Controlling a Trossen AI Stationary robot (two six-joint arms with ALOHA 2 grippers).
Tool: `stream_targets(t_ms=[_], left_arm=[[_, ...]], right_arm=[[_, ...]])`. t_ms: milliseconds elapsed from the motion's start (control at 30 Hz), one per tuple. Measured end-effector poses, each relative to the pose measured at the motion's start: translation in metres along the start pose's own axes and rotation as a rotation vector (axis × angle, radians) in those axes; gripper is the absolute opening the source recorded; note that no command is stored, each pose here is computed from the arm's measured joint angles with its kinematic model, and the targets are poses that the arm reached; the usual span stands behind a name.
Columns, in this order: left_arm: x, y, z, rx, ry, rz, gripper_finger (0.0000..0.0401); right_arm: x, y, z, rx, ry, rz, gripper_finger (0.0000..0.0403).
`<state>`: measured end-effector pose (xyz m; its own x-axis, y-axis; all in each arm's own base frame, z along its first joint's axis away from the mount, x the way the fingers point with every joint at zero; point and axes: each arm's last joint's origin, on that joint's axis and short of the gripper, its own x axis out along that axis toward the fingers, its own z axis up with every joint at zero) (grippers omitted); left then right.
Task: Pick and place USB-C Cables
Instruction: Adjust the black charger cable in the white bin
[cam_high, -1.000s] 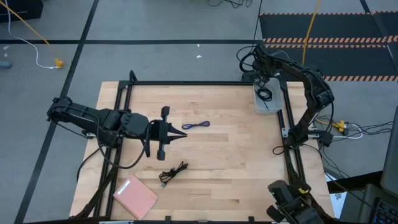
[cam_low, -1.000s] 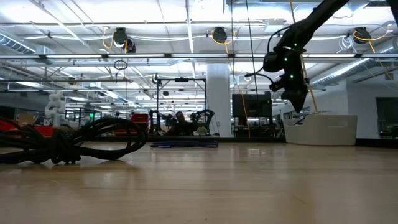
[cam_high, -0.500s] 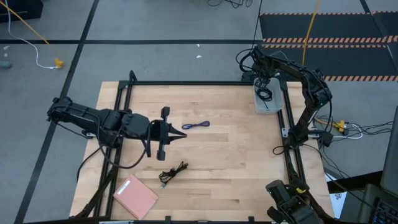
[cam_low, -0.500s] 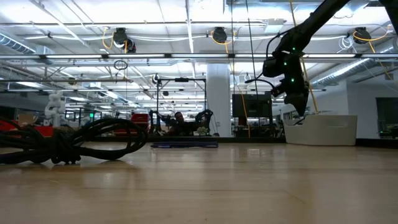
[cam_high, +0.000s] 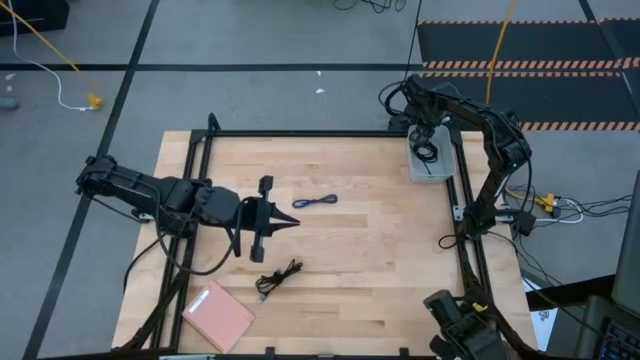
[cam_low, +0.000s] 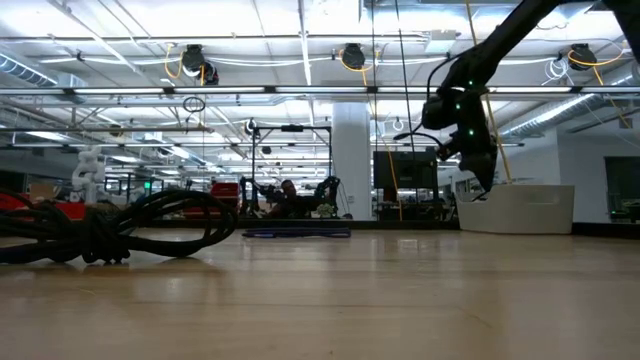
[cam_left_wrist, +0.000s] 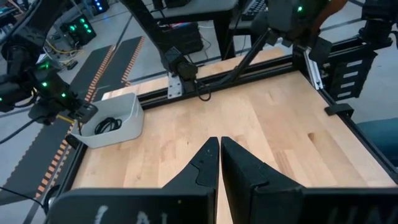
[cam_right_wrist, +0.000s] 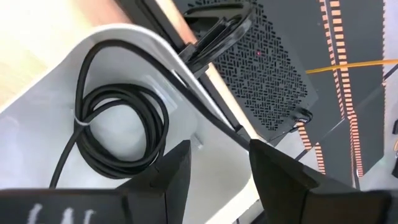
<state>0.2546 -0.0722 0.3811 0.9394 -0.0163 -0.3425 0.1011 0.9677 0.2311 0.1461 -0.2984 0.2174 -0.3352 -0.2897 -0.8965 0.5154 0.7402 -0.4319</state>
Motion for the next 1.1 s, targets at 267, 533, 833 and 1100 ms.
stream_targets(t_ms=[267,533,833,1100], left_arm=[[0.0,0.0,0.0,-0.001,-0.003,0.001,0.0021],[0.0,0.0,0.001,-0.002,-0.007,0.0,0.0021],[-0.001,-0.002,0.003,0.009,-0.029,-0.007,0.0021],[-0.001,-0.002,0.004,0.018,-0.038,-0.005,0.0021]], right_arm=[[0.0,0.0,0.001,0.003,0.007,-0.027,0.0141],[0.0,0.0,0.001,0.003,0.008,-0.027,0.0083],[0.002,-0.001,0.002,0.003,0.018,-0.052,0.0131],[0.013,0.004,0.005,-0.023,0.089,-0.076,0.0169]])
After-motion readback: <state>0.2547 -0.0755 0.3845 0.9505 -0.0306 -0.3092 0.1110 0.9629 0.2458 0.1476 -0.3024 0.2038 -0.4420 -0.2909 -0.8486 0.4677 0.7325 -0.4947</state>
